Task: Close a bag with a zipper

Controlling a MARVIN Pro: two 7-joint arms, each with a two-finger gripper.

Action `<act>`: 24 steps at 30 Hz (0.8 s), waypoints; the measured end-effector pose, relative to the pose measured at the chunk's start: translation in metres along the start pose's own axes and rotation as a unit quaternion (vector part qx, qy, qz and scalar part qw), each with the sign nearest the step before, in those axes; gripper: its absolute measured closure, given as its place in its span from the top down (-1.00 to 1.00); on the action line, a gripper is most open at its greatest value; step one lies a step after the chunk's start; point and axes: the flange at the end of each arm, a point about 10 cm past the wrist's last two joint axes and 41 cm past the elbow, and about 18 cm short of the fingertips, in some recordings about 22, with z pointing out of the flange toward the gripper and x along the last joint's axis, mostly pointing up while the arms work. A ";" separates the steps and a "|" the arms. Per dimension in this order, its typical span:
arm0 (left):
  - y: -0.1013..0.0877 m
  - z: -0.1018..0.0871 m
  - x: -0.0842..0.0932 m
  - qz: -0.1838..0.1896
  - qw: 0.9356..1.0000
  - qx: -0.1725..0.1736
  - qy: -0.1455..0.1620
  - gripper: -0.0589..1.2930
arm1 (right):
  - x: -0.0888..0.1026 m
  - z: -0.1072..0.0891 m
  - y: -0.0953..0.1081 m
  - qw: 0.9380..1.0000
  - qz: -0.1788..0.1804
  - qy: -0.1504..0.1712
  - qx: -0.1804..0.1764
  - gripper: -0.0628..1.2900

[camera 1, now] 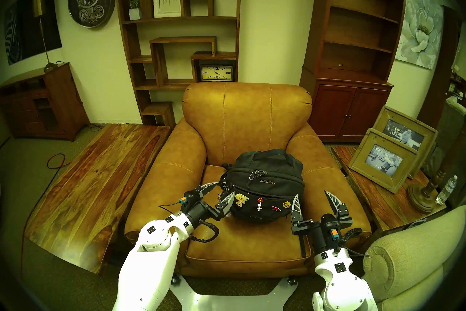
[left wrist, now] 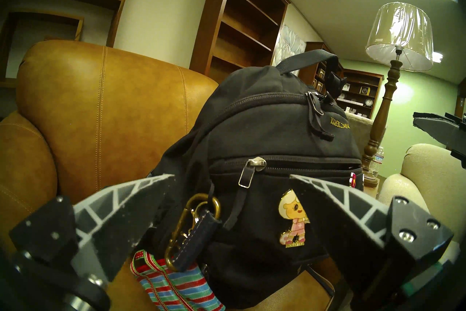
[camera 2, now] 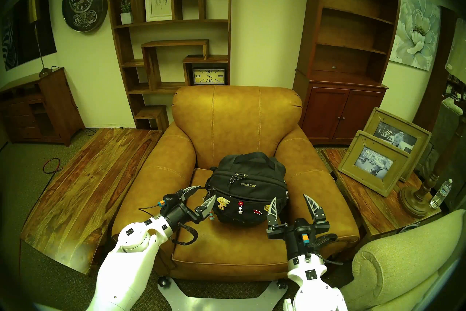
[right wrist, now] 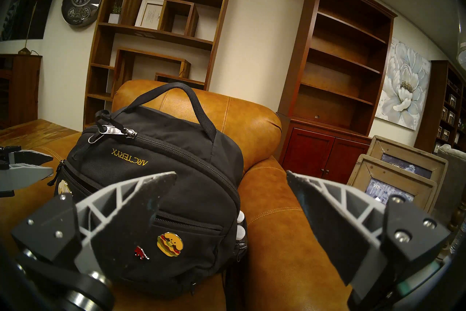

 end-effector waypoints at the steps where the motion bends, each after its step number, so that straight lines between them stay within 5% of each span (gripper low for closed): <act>1: 0.000 0.000 0.000 0.000 1.000 0.000 0.000 0.76 | 0.000 0.000 0.000 1.000 0.000 0.000 0.000 0.91; 24: -0.008 -0.003 -0.013 -0.006 1.000 0.001 -0.018 0.58 | 0.000 0.000 0.000 1.000 0.000 0.000 0.000 0.91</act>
